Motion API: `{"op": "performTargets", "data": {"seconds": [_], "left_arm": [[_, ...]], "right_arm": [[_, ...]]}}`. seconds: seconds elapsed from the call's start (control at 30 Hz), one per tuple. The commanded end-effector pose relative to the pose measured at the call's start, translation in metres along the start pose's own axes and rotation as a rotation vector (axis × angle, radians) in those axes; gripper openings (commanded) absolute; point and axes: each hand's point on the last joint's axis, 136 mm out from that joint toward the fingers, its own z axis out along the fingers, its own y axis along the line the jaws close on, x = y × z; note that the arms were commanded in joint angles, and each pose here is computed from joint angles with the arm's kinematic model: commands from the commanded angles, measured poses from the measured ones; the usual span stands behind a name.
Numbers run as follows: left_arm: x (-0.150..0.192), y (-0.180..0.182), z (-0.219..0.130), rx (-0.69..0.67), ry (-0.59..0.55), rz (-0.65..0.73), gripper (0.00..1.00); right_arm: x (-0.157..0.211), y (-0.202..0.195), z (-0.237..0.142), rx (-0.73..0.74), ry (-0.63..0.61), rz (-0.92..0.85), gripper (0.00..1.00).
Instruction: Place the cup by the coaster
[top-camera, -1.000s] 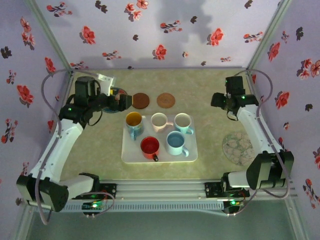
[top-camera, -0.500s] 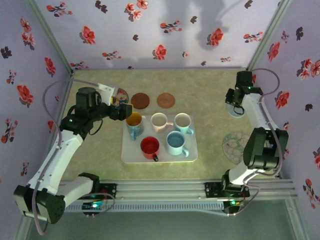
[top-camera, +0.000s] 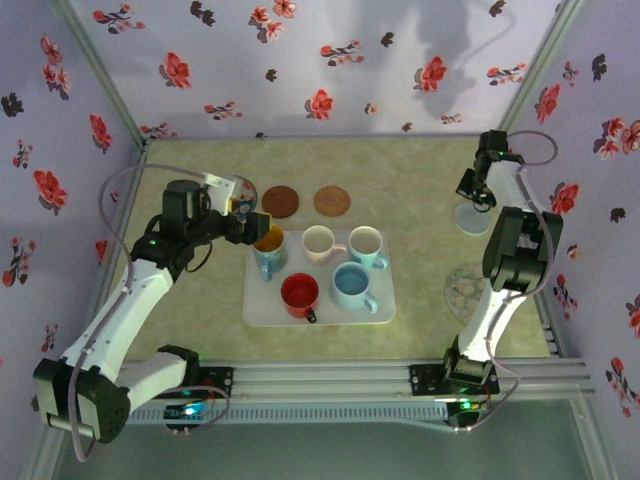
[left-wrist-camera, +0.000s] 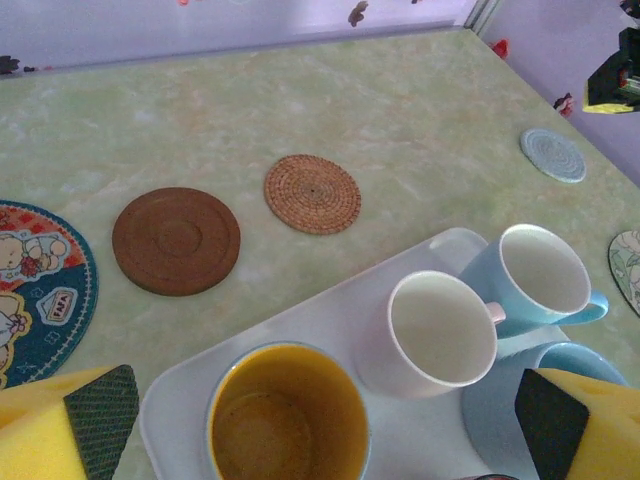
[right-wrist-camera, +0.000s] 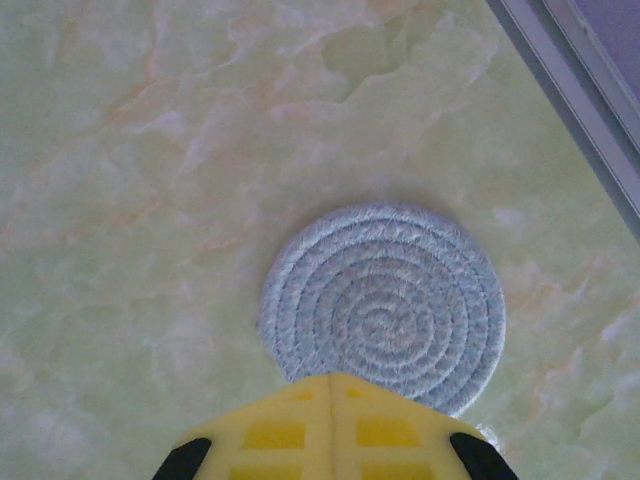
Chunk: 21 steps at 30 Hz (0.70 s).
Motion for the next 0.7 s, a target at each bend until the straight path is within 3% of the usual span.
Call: {"op": "performTargets", "data": {"seconds": [0.0, 0.43, 0.67], "left_arm": [[-0.002, 0.000, 0.007, 0.002, -0.014, -0.010, 1.00], [-0.005, 0.005, 0.027, 0.004, 0.020, -0.021, 1.00], [-0.004, 0.007, 0.029, -0.006, 0.020, -0.029, 1.00]], "right_arm": [[0.004, -0.012, 0.016, 0.057, 0.060, 0.025, 0.00], [0.017, -0.026, 0.068, 0.165, 0.133, -0.049, 0.00], [0.030, -0.019, 0.085, 0.125, 0.188, -0.055, 0.00]]}}
